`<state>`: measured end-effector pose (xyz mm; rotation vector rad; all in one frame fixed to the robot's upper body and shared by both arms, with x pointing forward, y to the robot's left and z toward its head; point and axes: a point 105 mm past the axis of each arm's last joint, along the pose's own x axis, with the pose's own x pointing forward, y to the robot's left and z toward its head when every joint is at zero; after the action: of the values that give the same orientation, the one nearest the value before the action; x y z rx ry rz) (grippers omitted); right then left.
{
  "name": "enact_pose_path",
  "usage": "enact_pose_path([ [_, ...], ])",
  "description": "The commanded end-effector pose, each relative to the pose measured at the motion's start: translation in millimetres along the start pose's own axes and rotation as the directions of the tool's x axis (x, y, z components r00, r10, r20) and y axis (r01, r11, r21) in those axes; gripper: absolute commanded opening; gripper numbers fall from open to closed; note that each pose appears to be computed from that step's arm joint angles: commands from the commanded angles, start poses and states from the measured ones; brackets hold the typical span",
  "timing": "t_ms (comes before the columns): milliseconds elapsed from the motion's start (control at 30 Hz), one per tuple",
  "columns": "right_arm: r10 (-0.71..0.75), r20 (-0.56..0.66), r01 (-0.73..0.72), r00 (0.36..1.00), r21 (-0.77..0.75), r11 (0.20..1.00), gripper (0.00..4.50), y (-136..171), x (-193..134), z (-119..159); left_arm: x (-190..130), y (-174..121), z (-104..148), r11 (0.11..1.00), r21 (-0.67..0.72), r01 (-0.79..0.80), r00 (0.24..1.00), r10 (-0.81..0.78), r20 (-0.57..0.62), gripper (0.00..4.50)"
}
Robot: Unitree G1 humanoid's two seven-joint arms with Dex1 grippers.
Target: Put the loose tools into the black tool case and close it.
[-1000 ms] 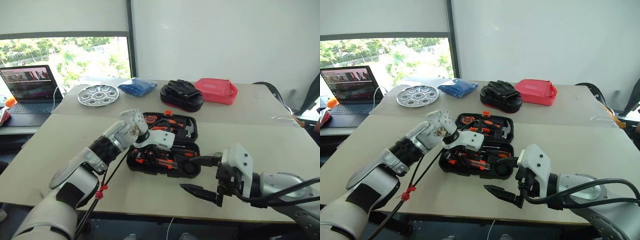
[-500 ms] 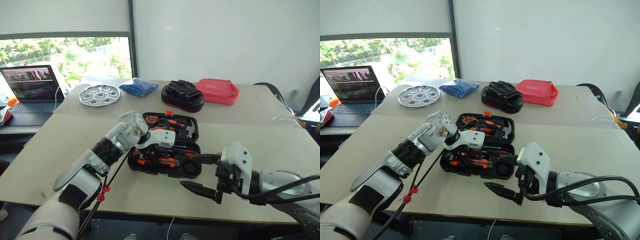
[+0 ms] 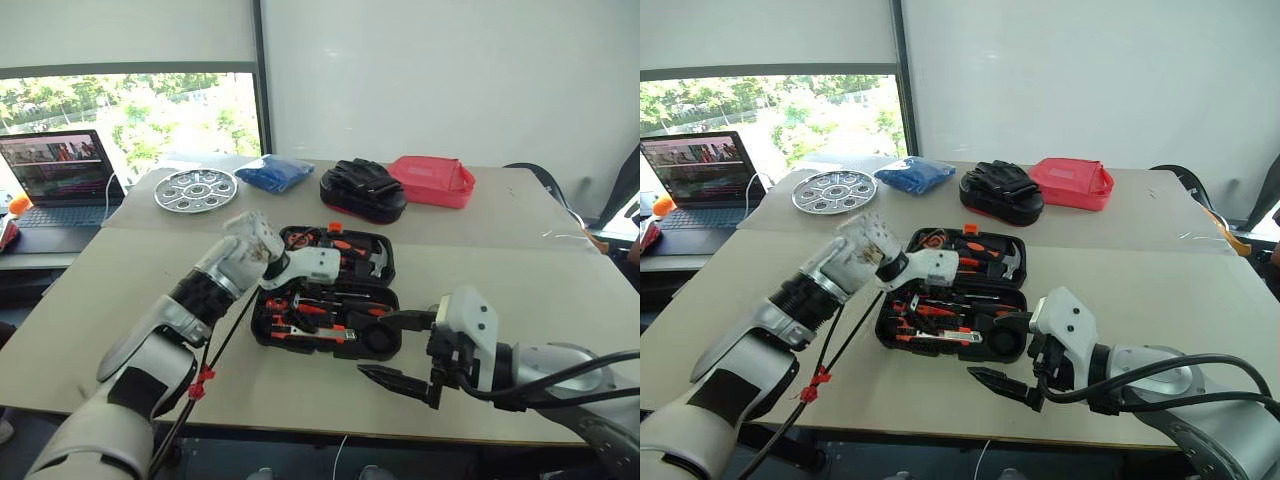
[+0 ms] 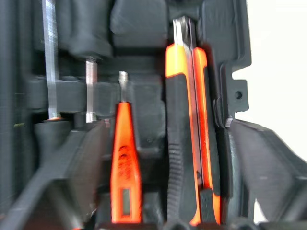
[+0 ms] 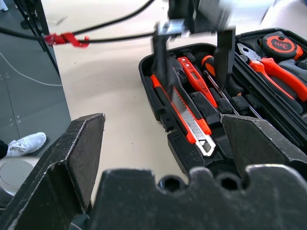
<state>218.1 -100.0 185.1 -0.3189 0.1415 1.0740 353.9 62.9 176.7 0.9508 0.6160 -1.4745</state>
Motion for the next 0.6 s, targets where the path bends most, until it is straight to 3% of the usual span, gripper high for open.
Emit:
enact_pose_path([
  [33,-0.003,0.033,0.004,0.999,-0.026,1.0,4.5,-1,-1,6,-12,3,9,0.997,0.068,-0.024,0.998,0.02,0.059,2.5],
  [267,-0.005,0.031,0.006,1.0,-0.031,0.999,4.5,-2,-2,6,0,-4,-7,0.992,0.122,-0.011,0.999,0.006,0.036,0.09],
  [600,-0.009,0.025,0.009,1.0,-0.027,1.0,4.5,-1,-3,5,11,-13,-12,0.991,0.129,0.045,0.999,-0.048,0.025,0.09],
])
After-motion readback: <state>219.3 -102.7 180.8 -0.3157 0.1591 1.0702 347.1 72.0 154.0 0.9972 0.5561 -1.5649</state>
